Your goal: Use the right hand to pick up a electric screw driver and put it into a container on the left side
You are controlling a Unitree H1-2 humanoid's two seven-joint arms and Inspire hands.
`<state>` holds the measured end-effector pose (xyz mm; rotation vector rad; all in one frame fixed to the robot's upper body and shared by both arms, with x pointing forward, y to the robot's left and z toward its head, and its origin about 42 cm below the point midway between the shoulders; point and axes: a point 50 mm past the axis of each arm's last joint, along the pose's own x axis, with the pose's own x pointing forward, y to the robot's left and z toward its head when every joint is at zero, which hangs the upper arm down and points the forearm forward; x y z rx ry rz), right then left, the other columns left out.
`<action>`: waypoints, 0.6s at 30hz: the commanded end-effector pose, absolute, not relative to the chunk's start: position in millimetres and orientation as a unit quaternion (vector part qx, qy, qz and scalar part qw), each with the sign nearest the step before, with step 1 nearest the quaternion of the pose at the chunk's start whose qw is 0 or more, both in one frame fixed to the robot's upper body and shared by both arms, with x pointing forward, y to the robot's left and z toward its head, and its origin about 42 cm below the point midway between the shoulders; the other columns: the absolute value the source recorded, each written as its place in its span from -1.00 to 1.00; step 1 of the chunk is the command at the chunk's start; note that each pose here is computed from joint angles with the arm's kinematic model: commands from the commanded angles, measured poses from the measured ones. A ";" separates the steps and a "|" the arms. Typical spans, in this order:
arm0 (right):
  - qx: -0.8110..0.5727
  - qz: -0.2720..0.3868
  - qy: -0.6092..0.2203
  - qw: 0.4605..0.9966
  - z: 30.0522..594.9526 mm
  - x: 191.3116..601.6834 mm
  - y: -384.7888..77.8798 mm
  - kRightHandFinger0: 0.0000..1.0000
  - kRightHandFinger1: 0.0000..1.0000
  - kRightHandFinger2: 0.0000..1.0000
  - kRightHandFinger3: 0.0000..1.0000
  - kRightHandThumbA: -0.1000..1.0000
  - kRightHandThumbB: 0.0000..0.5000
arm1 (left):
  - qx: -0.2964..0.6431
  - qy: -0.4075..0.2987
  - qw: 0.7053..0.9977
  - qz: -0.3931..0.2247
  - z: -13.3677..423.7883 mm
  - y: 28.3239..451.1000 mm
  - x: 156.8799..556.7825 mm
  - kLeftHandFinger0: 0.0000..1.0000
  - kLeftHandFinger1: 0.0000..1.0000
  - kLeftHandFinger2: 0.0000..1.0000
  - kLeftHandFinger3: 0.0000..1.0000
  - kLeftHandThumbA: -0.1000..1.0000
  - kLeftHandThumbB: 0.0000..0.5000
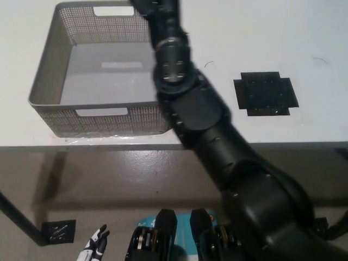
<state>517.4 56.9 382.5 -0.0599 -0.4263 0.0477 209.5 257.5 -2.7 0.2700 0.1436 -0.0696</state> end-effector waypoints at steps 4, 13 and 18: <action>-0.038 0.050 -0.289 0.955 428.6 491.6 106.1 -1.00 -0.69 0.29 0.38 -1.00 -0.52 | 0.133 0.051 0.989 -0.029 2.9 254.9 204.9 1.00 1.00 1.00 1.00 1.00 -0.50; -0.070 0.052 -0.243 0.966 387.9 498.2 104.2 -1.00 -0.72 0.26 0.39 -1.00 -0.56 | 0.153 0.048 0.986 -0.044 6.3 255.3 205.8 1.00 1.00 1.00 1.00 1.00 -0.63; -0.101 0.050 -0.169 0.979 319.6 506.6 81.7 -1.00 -0.62 0.28 0.38 -1.00 -0.61 | 0.156 0.048 0.985 -0.057 6.3 258.4 198.9 1.00 1.00 1.00 1.00 1.00 -0.78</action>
